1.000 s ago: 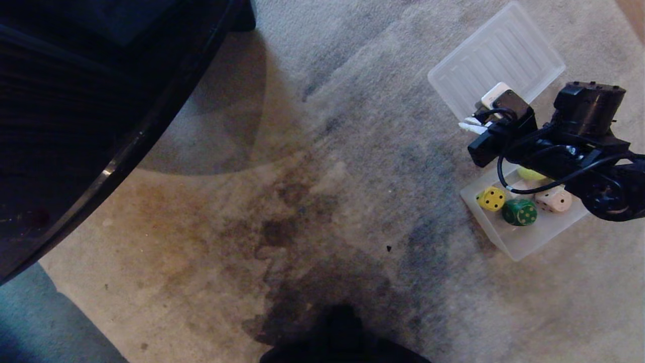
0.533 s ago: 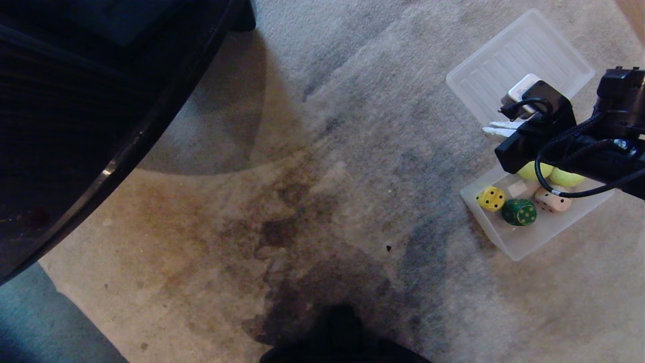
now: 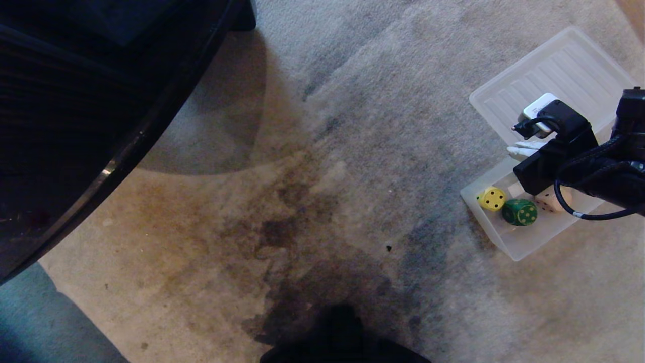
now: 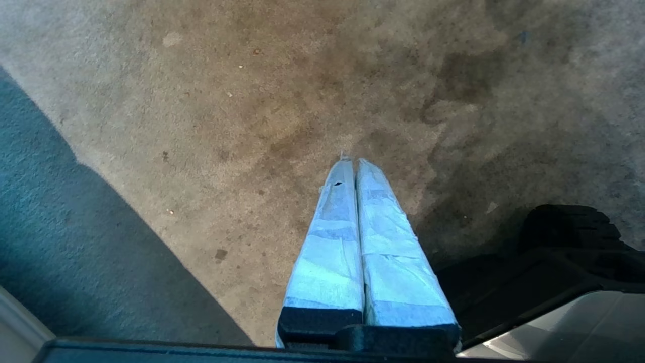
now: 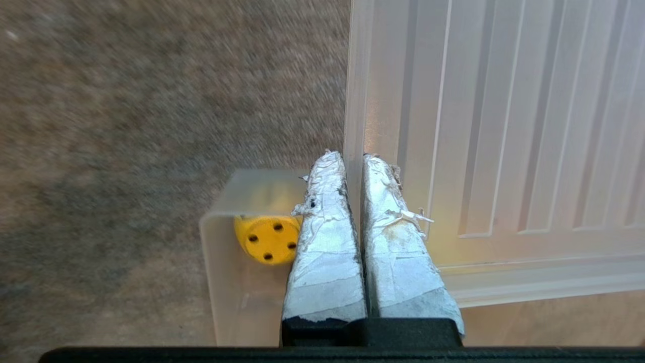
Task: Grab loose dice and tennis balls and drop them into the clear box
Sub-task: Close the lid
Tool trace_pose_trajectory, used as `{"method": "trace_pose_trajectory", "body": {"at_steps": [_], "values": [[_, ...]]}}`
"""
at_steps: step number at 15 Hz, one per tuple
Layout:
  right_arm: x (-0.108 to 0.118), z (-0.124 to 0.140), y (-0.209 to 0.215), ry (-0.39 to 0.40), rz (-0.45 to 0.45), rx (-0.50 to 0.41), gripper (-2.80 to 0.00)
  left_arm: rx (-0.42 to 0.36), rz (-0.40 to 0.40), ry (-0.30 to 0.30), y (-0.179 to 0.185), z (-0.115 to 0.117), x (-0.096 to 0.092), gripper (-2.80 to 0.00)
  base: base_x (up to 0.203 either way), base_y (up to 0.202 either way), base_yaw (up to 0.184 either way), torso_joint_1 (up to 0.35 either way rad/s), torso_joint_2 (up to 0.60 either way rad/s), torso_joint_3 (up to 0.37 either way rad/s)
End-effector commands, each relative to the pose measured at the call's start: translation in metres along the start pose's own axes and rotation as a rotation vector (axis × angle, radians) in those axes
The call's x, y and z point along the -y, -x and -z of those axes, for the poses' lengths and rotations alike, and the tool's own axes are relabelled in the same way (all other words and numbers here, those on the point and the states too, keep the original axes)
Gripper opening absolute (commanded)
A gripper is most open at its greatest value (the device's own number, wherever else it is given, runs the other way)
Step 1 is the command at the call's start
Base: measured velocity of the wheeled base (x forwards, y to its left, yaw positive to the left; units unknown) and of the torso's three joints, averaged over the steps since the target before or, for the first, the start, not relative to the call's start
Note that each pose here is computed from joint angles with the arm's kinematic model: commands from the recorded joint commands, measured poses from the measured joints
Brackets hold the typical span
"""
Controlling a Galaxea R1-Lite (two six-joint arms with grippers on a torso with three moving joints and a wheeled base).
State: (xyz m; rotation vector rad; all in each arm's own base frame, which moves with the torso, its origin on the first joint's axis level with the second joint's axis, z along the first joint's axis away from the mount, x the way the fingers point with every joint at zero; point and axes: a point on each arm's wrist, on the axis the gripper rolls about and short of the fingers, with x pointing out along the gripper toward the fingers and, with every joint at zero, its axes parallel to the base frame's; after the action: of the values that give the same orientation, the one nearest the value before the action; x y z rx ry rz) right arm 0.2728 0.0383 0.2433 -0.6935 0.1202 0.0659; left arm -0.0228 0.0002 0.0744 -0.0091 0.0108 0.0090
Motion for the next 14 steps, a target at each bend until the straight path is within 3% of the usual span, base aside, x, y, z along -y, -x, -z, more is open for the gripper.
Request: {"method": "trace_pose_trajectory", "body": {"at_steps": [1,2,3,4,5,7,9,14], "values": [[0.0,0.0,0.003,0.003,0.003,0.004,-2.8,-0.001,0.0,0.0,0.0,0.0,0.0,-2.8,0.0,0.0,0.0,0.0,0.0,0.0],[-0.003,0.005,0.004,-0.033,0.001,-0.038,-2.8,-0.001,0.0,0.0,0.0,0.0,0.0,-2.8,0.0,0.0,0.0,0.0,0.0,0.0],[-0.008,0.013,0.008,-0.131,-0.014,-0.104,-2.8,0.0,0.0,0.0,0.0,0.0,0.0,-2.8,0.0,0.0,0.0,0.0,0.0,0.0],[-0.013,0.021,0.012,-0.18,-0.027,-0.169,-2.8,0.0,0.0,0.0,0.0,0.0,0.0,-2.8,0.0,0.0,0.0,0.0,0.0,0.0],[-0.014,0.023,0.013,-0.187,-0.029,-0.18,-2.8,0.001,0.0,0.0,0.0,0.0,0.0,-2.8,0.0,0.0,0.0,0.0,0.0,0.0],[-0.021,0.033,0.019,-0.308,-0.048,-0.237,-2.8,0.0,0.0,0.0,0.0,0.0,0.0,-2.8,0.0,0.0,0.0,0.0,0.0,0.0],[-0.025,0.039,0.021,-0.359,-0.058,-0.262,-2.8,0.0,0.0,0.0,0.0,0.0,0.0,-2.8,0.0,0.0,0.0,0.0,0.0,0.0],[-0.031,0.045,0.031,-0.381,-0.088,-0.274,-2.8,0.002,0.0,0.0,0.0,0.0,0.0,-2.8,0.0,0.0,0.0,0.0,0.0,0.0]]}}
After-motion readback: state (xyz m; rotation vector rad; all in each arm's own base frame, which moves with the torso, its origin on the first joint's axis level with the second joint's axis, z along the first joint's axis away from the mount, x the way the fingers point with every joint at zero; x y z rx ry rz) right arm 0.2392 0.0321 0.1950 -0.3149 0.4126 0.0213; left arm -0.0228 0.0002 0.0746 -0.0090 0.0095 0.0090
